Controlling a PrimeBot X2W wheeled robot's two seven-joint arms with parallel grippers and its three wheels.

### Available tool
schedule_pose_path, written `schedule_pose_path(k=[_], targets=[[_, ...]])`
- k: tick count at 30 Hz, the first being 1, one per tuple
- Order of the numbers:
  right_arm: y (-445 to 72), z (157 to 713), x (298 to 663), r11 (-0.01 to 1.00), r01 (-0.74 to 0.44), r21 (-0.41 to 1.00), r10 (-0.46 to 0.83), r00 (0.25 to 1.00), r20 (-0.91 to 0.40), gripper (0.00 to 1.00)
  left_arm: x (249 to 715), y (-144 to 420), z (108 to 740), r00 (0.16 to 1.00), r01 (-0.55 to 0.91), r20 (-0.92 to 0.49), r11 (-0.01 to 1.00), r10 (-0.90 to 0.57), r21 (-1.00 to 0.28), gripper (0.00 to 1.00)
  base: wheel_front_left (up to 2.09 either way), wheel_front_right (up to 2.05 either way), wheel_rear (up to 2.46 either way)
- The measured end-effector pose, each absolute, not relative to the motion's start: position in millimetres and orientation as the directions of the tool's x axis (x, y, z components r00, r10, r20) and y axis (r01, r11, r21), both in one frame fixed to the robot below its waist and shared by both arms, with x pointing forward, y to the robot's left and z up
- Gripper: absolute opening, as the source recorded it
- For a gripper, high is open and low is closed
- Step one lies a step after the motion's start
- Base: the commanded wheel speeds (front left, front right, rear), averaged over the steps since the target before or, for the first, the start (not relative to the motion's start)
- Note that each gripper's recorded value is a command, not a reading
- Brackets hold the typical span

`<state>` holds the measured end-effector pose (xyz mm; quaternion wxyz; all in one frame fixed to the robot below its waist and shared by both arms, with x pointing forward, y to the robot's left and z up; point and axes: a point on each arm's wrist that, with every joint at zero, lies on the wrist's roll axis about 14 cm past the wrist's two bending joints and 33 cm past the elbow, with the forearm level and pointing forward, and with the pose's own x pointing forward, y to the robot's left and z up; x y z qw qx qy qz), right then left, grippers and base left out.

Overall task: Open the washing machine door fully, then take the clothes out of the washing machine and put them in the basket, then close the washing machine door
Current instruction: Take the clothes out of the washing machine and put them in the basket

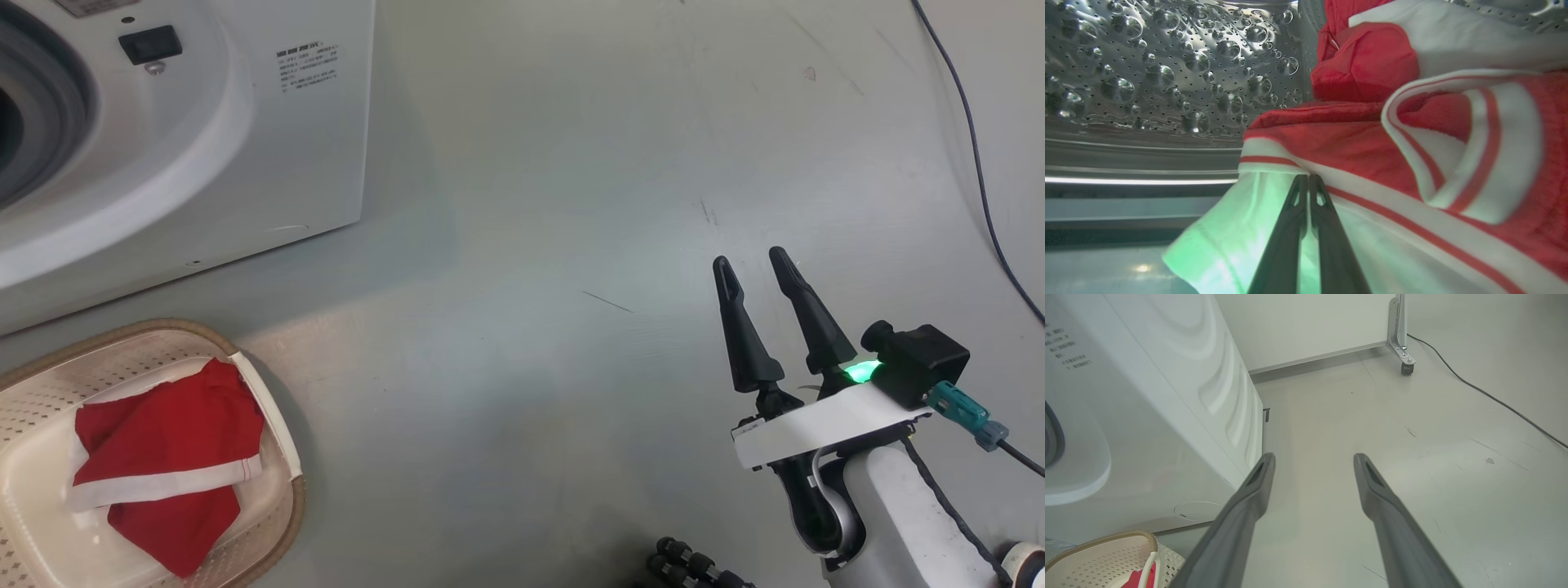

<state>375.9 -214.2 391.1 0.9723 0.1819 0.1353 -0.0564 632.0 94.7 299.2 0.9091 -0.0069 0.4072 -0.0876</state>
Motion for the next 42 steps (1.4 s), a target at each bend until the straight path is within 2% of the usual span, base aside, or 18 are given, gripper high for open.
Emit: schedule_pose_path(k=[6, 20, 42], targets=[[-212, 399, 380, 0.928, 0.141, 0.345, -0.051, 0.965, -0.258, 1.0, 629, 94, 306, 0.669, 0.171, -0.723, 0.982, -0.173, -0.077, 0.0, 0.0, 0.0, 0.0], [-212, 418, 387, 0.928, 0.11, 0.355, -0.042, 0.98, -0.194, 1.0, 632, 84, 355, 0.788, 0.204, -0.572, 0.973, -0.226, -0.104, 0.0, 0.0, 0.0, 0.0], [-189, 445, 390, 0.927, -0.009, 0.374, 0.05, 0.993, -0.102, 1.0, 579, 106, 413, 0.892, 0.218, -0.375, 0.967, -0.252, -0.131, 0.0, 0.0, 0.0, 0.0]])
